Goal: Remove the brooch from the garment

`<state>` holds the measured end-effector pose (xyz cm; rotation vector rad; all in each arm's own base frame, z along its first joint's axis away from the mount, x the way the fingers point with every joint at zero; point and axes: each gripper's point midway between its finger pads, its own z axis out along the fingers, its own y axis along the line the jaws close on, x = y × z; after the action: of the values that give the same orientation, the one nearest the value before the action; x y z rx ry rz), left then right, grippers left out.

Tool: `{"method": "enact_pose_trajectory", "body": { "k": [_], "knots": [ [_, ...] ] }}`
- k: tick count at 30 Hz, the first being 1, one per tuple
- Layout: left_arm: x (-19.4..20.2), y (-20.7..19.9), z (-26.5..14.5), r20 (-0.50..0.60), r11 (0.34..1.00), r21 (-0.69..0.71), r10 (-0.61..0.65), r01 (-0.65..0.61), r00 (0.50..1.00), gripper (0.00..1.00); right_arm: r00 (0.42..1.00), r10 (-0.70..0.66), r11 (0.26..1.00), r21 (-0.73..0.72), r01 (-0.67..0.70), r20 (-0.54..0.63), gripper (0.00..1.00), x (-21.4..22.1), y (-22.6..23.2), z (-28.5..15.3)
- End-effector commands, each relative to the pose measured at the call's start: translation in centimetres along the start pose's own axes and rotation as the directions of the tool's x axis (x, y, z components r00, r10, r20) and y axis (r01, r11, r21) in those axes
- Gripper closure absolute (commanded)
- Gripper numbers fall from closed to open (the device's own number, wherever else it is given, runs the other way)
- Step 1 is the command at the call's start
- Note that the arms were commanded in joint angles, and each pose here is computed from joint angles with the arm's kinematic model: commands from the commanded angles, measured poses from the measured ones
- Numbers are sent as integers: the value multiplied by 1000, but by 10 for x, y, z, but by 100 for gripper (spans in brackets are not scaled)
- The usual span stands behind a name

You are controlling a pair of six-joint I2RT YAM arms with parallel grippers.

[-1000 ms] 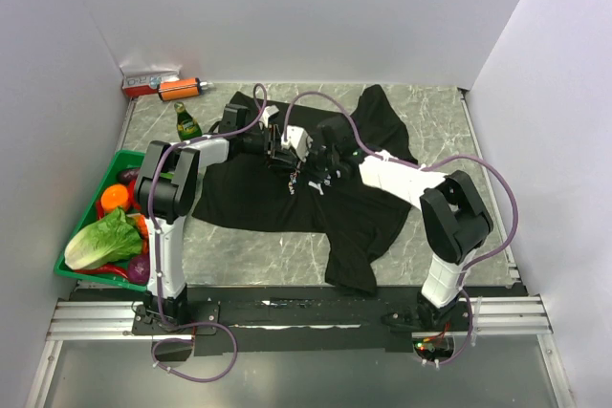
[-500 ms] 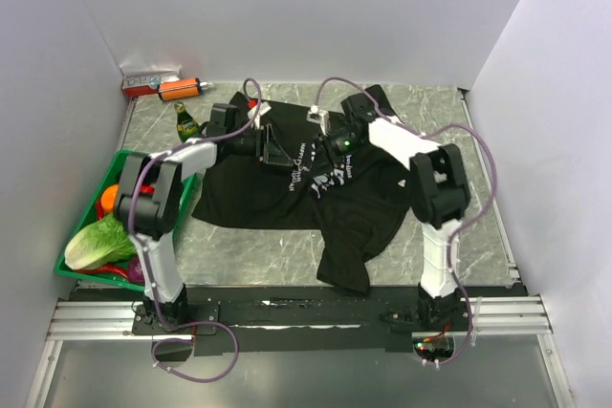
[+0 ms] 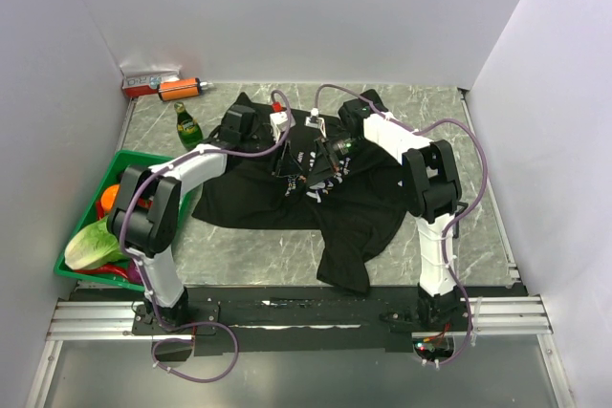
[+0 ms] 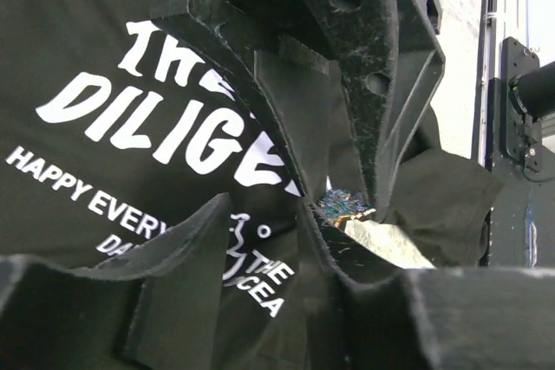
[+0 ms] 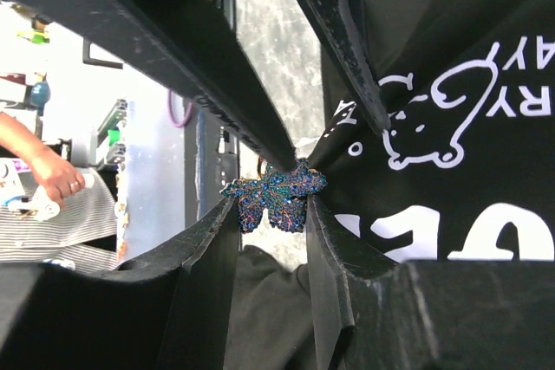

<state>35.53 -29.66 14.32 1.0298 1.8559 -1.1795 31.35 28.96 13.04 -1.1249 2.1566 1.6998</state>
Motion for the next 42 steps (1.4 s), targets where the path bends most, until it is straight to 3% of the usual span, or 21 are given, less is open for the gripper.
{"method": "enact_pose_trajectory", "body": {
  "k": [1, 7, 11, 14, 27, 42],
  "knots": [
    [-11, -2, 1, 11, 992, 55, 113, -114, 993, 61, 999, -4, 998, -57, 6, 37, 88, -12, 12, -4],
    [-17, -2, -3, 9, 991, 43, 128, -128, 992, 68, 999, 20, 998, -57, -17, 43, 88, -12, 7, -4],
    [-28, -4, -23, 48, 986, 45, 157, -159, 986, 63, 998, 40, 998, -56, -38, 42, 88, -11, 4, -4],
    [-20, -18, -26, 27, 975, 136, 174, -176, 984, 60, 998, 48, 998, -54, -45, 45, 88, -11, 2, -6],
    [-12, -27, -4, 2, 950, 242, 202, -197, 979, 62, 997, 66, 997, -46, -64, 43, 87, -11, -3, -4],
    [-3, -31, 7, -16, 925, 330, 206, -190, 978, 73, 993, 104, 993, -58, -101, 61, 87, -12, -7, -6]
  ]
}}
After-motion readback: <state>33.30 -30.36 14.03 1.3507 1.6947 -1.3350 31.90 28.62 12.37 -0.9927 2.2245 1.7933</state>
